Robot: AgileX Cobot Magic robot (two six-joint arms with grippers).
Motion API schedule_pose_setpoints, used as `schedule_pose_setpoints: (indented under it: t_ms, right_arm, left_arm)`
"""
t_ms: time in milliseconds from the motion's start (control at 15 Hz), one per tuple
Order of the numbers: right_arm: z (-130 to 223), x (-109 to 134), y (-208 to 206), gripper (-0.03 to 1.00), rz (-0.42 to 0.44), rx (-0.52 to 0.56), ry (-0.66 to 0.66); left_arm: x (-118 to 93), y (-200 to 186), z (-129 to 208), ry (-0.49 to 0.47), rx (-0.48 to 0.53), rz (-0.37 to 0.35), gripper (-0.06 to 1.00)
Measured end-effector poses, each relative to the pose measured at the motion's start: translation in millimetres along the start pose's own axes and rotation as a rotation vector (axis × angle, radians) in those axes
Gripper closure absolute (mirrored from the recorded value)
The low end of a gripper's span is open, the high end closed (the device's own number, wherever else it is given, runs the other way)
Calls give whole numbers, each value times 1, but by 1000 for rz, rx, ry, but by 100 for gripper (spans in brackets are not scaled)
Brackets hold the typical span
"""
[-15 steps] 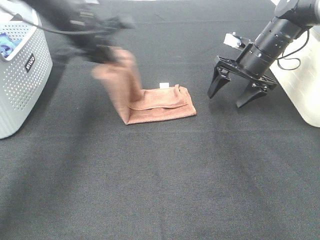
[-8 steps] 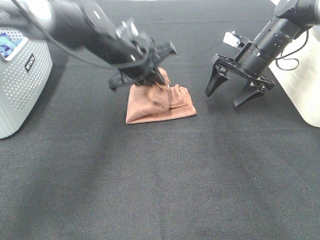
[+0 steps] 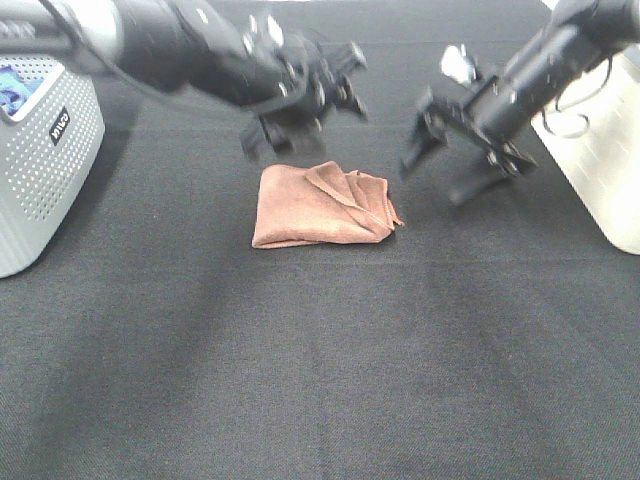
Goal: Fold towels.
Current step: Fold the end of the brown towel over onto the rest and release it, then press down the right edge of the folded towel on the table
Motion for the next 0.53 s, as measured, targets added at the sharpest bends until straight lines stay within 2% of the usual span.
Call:
schedule_pose_setpoints:
  t_ms: [67,200,267,400,533]
  right_arm:
    - [0,0,0,16,0,0,0]
    - [-7,36,0,17,-115,-35,-53]
    - [-6,53,8,17,-146,-29,-96]
    - [-5,86,31,18,-161,-25,-193]
    - [-8,110,62,19,-138,-58,-274]
  left_arm:
    - [0,0,0,0,0,0,30]
    - [3,-18,-27,89,-47,0,30]
    - [6,-30,-42,124,-64,-5,30]
    - [16,-50,-65,166,-82,-31,30]
    - [38,-63,-79,159,-56,-69,30]
Point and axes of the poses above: a point on each arm's last joint axis where the gripper is mounted, y pointing out along that axis toward the gripper, x along the wrist's bending axis when the last joint is at zero, z = x × y, the point moved 8 cm from there along y, pointing out along that axis toward the gripper, and after that the axes turned 8 degrees about -y, right-handed, at the moved point
